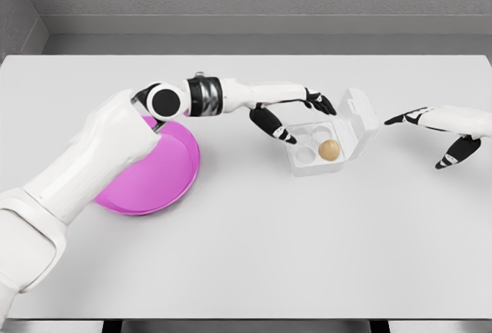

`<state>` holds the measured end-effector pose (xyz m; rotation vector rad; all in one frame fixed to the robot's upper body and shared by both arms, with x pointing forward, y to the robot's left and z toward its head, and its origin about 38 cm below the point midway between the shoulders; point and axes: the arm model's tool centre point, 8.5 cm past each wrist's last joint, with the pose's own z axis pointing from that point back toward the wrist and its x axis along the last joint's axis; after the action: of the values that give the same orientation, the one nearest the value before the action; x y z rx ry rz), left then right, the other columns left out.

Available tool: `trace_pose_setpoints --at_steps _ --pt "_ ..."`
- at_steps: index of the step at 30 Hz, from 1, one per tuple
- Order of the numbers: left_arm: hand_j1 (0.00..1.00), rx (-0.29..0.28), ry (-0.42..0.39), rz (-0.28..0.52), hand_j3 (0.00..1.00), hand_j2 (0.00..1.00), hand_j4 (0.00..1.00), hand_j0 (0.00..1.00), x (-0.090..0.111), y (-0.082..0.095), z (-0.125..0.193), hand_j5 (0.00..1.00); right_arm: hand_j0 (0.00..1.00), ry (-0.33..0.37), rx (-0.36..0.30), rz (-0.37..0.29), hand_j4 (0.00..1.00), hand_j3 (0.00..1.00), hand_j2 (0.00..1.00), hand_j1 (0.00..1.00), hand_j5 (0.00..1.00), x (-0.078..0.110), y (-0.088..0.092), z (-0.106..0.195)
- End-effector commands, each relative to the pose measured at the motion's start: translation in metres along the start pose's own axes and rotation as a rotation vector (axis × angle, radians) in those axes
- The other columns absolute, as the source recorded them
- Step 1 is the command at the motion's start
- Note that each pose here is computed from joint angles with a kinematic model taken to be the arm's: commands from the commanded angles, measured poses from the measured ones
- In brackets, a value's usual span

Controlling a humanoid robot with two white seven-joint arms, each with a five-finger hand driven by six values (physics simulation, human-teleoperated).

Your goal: Pack egg into the box and close the box lid

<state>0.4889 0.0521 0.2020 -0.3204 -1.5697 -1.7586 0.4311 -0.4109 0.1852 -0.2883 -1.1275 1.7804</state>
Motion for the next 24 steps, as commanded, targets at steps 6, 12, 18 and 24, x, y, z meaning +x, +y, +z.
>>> trace_pose_setpoints --at_steps 6,12,18,24 --pt "1.0 0.033 -0.014 -0.045 1.0 1.0 1.0 1.0 0.01 0.019 0.088 1.0 1.0 -0.002 -0.016 -0.004 1.0 1.0 1.0 1.0 1.0 0.0 -0.003 0.002" --pt "1.0 0.035 0.013 -0.009 1.0 1.0 1.0 1.0 0.012 0.006 0.151 1.0 1.0 -0.028 -0.002 -0.017 1.0 1.0 1.0 1.0 1.0 0.006 0.007 -0.008" --pt "1.0 0.02 0.071 -0.012 1.0 1.0 1.0 1.0 0.005 -0.004 0.183 1.0 1.0 -0.074 -0.02 -0.022 1.0 1.0 1.0 1.0 1.0 0.019 0.004 -0.027" --pt "1.0 0.021 0.08 -0.007 1.0 1.0 1.0 1.0 0.003 -0.004 0.184 1.0 1.0 -0.076 -0.045 0.001 1.0 1.0 1.0 1.0 1.0 0.022 -0.011 -0.023"
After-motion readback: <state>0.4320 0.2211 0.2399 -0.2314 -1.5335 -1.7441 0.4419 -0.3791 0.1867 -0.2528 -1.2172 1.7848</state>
